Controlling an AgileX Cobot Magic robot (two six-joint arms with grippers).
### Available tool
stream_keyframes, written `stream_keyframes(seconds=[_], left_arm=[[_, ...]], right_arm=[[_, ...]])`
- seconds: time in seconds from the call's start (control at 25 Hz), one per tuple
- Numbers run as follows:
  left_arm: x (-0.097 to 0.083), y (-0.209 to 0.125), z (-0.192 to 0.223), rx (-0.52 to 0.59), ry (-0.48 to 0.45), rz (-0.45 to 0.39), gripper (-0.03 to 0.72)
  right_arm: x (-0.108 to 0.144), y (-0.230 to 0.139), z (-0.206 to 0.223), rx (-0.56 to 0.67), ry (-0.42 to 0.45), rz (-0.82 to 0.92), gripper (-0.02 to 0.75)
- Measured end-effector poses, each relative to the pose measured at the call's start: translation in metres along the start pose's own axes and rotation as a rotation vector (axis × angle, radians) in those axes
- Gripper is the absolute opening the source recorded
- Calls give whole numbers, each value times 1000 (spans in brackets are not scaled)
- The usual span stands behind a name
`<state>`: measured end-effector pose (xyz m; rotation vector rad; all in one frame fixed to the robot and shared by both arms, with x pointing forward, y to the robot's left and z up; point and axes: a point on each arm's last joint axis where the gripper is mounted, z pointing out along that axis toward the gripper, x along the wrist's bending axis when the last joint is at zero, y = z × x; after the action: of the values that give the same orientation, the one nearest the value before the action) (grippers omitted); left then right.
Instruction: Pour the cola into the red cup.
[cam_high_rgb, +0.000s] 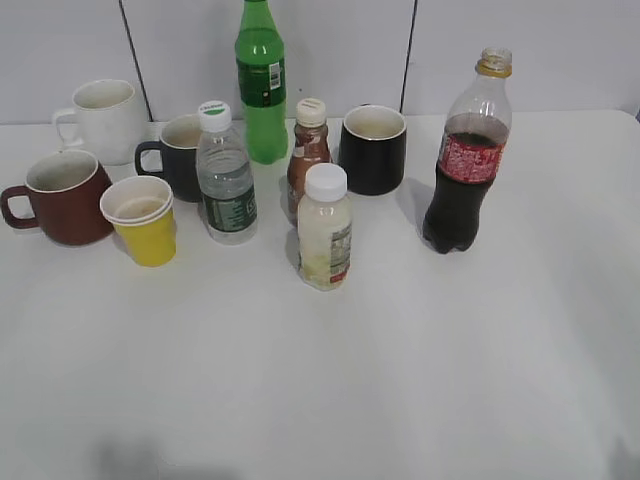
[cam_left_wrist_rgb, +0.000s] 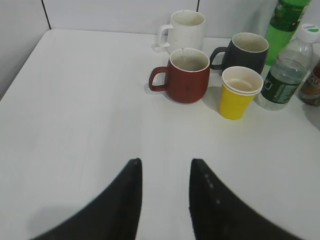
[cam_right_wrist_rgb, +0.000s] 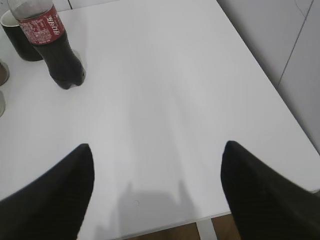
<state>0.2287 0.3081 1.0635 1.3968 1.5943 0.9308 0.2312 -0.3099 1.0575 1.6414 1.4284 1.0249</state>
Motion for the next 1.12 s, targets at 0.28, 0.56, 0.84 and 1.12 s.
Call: stream_keyframes(seconds=[0.28, 0.56, 0.84, 1.12], left_arm=[[0, 0, 0, 0, 0, 0, 237], [0, 0, 0, 0, 0, 0, 238], [0, 0, 0, 0, 0, 0, 238], [-1, 1, 0, -7, -11, -5, 237]], right_arm=[[0, 0, 0, 0, 0, 0, 592], [0, 0, 0, 0, 0, 0, 592], [0, 0, 0, 0, 0, 0, 592], [0, 0, 0, 0, 0, 0, 592]])
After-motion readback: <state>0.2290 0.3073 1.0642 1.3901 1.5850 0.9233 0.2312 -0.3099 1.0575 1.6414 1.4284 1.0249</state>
